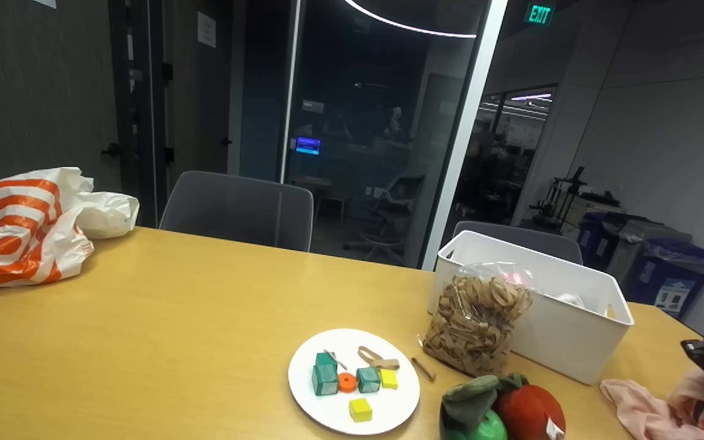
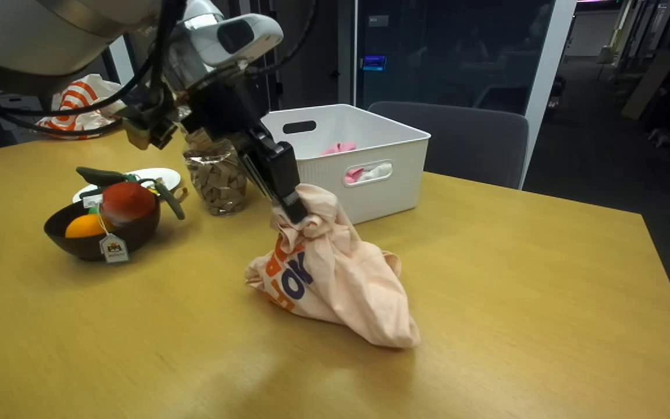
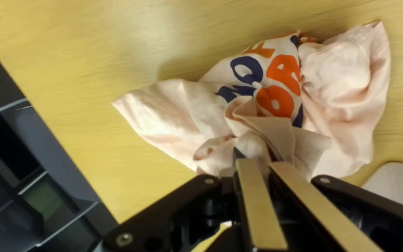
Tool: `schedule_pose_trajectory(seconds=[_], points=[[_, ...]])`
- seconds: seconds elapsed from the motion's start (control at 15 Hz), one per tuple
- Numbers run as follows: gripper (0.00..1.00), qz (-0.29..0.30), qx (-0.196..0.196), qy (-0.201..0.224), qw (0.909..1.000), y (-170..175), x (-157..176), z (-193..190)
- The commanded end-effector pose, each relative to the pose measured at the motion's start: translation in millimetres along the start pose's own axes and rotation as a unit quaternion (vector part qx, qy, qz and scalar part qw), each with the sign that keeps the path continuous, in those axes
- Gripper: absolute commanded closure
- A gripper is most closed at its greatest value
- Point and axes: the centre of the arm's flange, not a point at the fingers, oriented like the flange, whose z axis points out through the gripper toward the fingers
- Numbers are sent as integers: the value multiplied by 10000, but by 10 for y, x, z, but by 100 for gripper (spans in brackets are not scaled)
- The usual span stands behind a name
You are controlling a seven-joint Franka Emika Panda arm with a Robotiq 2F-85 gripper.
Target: Fold the shirt then put it inside the basket
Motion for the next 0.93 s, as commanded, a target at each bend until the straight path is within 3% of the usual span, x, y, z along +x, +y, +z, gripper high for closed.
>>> schedule_pose_trajectory(seconds=[0.0,0.2,0.4,0.47,0.6,0.87], points=[[98,-555,810,-215,9949,-307,101,218],[98,-908,1202,-543,9871,-490,116,520],[96,-1083,1332,-811,9818,-592,149,719],[69,-1138,1377,-908,9797,-591,166,730],[61,-1262,1512,-987,9754,-520,202,679],[31,-1602,1841,-1352,9603,-215,182,374]])
